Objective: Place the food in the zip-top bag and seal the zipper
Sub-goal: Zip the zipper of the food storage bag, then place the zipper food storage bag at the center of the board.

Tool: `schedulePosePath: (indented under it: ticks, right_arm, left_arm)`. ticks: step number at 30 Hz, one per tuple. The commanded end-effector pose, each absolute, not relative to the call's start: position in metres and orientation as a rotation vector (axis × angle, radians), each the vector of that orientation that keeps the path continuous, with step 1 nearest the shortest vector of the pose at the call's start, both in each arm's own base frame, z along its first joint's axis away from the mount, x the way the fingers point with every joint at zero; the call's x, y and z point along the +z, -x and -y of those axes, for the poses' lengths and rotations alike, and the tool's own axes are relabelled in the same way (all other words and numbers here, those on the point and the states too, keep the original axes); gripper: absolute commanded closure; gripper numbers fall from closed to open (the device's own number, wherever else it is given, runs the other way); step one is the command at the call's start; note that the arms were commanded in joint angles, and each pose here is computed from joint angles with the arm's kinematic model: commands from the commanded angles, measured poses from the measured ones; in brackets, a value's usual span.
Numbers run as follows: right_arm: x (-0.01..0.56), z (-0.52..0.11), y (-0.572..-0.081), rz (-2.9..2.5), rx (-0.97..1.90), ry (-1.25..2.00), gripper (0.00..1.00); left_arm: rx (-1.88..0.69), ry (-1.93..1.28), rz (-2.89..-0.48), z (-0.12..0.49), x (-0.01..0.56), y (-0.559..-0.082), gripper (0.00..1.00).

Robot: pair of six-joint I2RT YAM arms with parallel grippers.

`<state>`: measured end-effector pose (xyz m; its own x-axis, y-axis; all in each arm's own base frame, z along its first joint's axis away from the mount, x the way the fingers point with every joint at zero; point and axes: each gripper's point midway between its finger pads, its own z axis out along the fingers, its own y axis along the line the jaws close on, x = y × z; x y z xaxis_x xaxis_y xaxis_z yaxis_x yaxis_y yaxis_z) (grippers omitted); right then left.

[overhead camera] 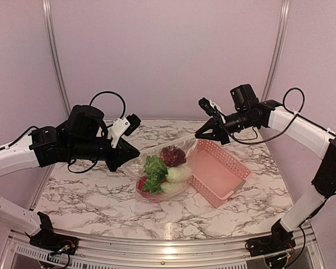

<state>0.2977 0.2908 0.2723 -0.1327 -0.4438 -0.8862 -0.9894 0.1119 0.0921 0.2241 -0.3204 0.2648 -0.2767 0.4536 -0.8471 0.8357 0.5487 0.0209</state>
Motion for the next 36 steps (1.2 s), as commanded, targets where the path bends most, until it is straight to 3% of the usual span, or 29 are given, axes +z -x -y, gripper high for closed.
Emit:
schedulePosePath:
  ticks: [1, 11, 20, 24, 30, 33, 36]
  right_arm:
    - [0.277, -0.276, -0.315, -1.684, 0.878, 1.365, 1.00]
    - [0.278, -0.284, -0.321, -1.677, 0.939, 1.362, 1.00]
    - [0.284, -0.327, -0.342, -1.616, 0.940, 1.419, 1.00]
    - [0.315, -0.351, -0.362, -1.527, 0.952, 1.413, 1.00]
    - [0.316, -0.361, -0.373, -1.499, 0.957, 1.407, 1.00]
    - [0.285, -0.361, -0.361, -1.565, 0.988, 1.428, 0.83]
    - [0.265, -0.362, -0.338, -1.611, 1.035, 1.471, 0.72]
  left_arm:
    - [-0.440, -1.010, -2.026, 0.281, 0.244, -0.216, 1.00]
    - [-0.406, -0.947, -2.010, 0.271, 0.245, -0.224, 1.00]
    - [-0.319, -0.847, -1.929, 0.257, 0.276, -0.280, 1.00]
    - [-0.231, -0.862, -1.906, 0.250, 0.296, -0.308, 1.00]
    - [-0.206, -0.873, -1.913, 0.240, 0.300, -0.309, 1.00]
    - [-0.289, -0.866, -1.955, 0.239, 0.278, -0.293, 0.98]
    - [-0.422, -0.914, -1.991, 0.244, 0.253, -0.268, 0.83]
